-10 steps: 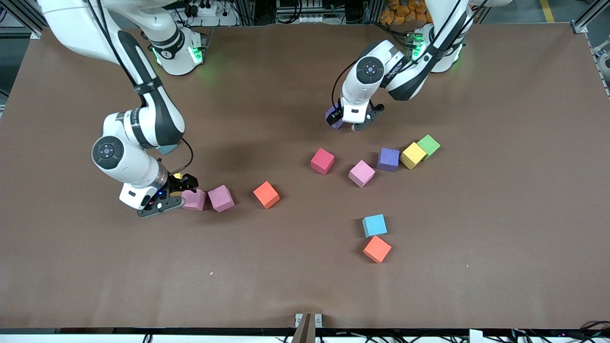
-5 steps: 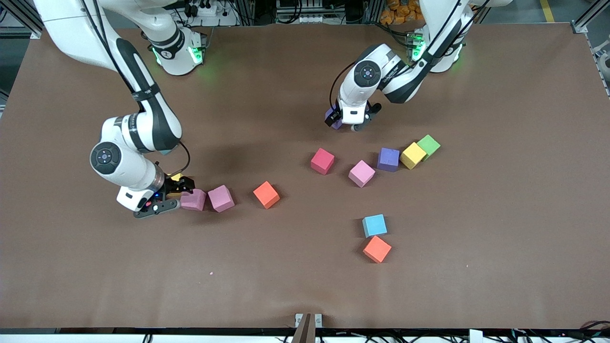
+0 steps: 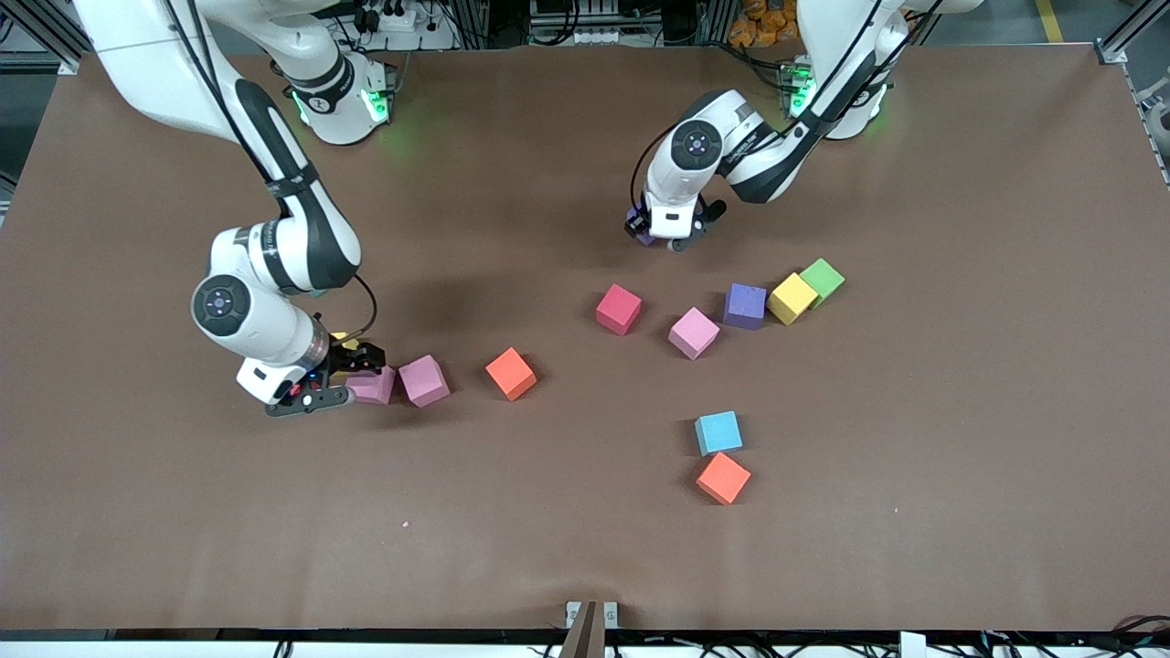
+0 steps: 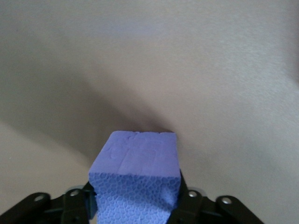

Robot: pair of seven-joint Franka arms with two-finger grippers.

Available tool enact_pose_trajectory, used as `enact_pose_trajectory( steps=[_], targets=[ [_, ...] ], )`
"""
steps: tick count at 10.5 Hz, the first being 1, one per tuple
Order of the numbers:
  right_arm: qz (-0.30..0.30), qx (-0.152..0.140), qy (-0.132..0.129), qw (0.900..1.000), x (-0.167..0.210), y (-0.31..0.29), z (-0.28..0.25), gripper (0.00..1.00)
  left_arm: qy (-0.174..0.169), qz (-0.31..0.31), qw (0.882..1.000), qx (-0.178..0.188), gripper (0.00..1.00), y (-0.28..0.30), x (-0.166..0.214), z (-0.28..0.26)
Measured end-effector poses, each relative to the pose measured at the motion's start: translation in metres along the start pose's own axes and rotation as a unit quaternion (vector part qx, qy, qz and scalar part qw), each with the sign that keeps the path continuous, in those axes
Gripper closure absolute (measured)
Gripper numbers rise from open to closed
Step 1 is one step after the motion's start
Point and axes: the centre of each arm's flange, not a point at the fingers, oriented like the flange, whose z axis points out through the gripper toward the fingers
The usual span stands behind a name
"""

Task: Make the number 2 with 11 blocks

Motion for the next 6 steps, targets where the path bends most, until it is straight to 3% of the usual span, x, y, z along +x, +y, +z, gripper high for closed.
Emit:
enact_pose_trajectory(
  steps=[4,6],
  targets=[
    [0.004,0.0,-0.002,1.0,0.0,0.0,0.025,0.0,0.013,0.06,0.998,-0.011,0.42,0.015,-0.033,-0.001],
    [0.016,0.0,-0.005,1.0,-0.001,0.0,0.029,0.0,0.005,0.1,0.995,-0.024,0.42,0.035,-0.077,-0.003]
  ],
)
